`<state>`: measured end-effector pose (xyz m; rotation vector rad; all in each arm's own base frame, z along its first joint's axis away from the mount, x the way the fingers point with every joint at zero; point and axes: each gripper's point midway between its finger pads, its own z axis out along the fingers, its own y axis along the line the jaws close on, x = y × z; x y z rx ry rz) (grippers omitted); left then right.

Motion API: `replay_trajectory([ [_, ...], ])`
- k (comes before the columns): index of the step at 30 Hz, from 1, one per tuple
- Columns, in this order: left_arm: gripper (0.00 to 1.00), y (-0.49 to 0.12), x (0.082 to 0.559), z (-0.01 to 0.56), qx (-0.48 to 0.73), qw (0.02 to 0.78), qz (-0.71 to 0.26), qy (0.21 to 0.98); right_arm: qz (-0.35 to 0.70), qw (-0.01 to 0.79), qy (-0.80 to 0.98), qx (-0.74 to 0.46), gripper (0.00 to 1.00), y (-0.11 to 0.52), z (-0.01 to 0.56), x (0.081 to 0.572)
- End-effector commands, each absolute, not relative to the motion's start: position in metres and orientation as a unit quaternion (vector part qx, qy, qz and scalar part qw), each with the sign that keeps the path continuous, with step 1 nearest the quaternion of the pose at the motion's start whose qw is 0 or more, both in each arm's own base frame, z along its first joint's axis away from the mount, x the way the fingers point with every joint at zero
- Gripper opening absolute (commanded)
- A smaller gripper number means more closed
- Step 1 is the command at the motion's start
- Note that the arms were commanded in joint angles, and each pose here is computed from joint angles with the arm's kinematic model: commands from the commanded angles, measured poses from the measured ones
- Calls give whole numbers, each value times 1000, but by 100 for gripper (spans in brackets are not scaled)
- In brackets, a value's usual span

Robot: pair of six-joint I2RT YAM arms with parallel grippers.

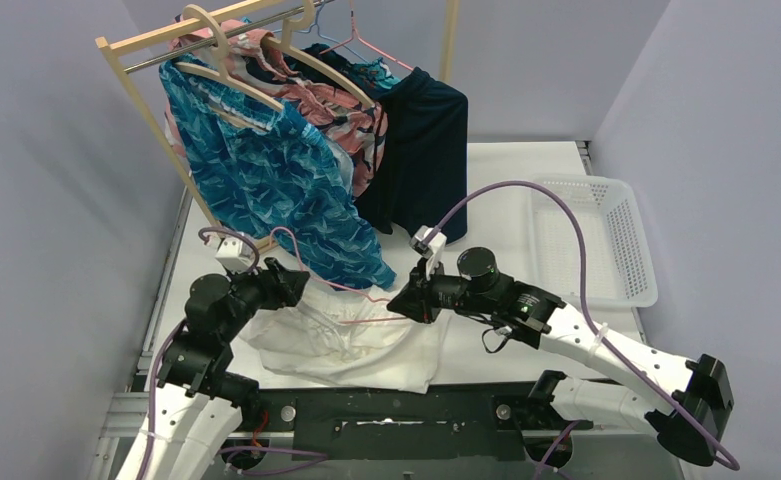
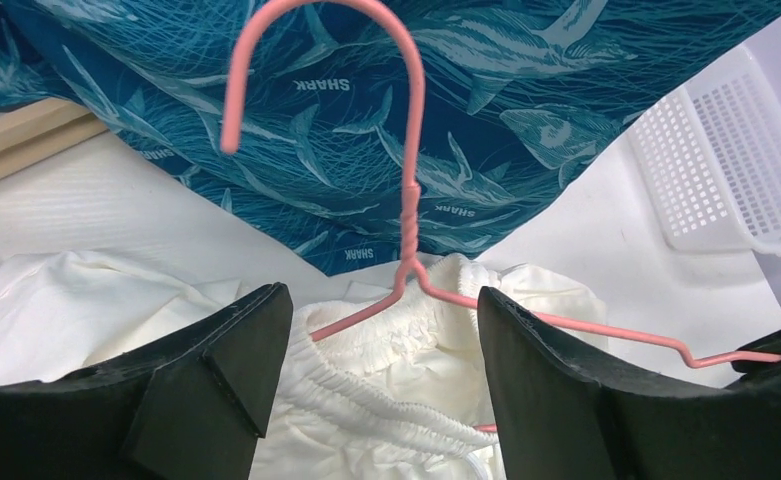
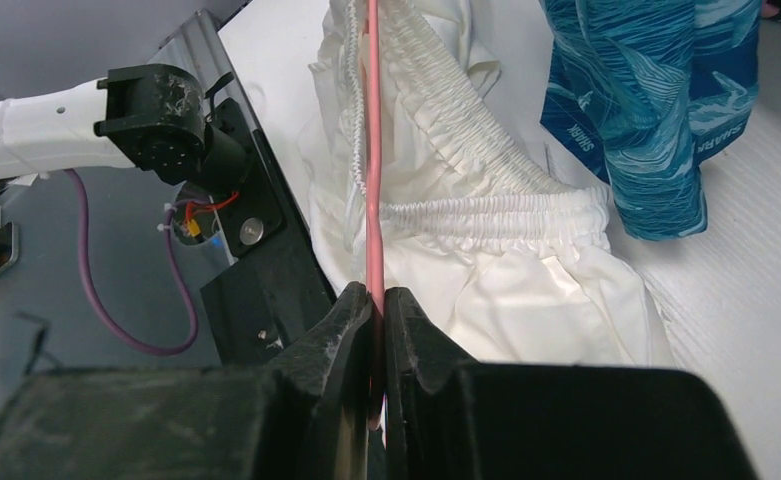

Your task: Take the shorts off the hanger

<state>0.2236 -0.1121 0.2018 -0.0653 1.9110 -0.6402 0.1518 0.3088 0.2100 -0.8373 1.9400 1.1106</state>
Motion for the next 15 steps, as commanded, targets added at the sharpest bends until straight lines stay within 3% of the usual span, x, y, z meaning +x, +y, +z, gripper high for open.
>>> replay_trajectory([
  [1, 68, -97, 226, 237, -46, 586, -255, 768, 442, 436, 718, -316, 0, 307, 264, 163],
  [15, 72, -43, 227, 242, -171, 641, -185, 724, 411, 501, 686, -331, 0, 286, 320, 165],
])
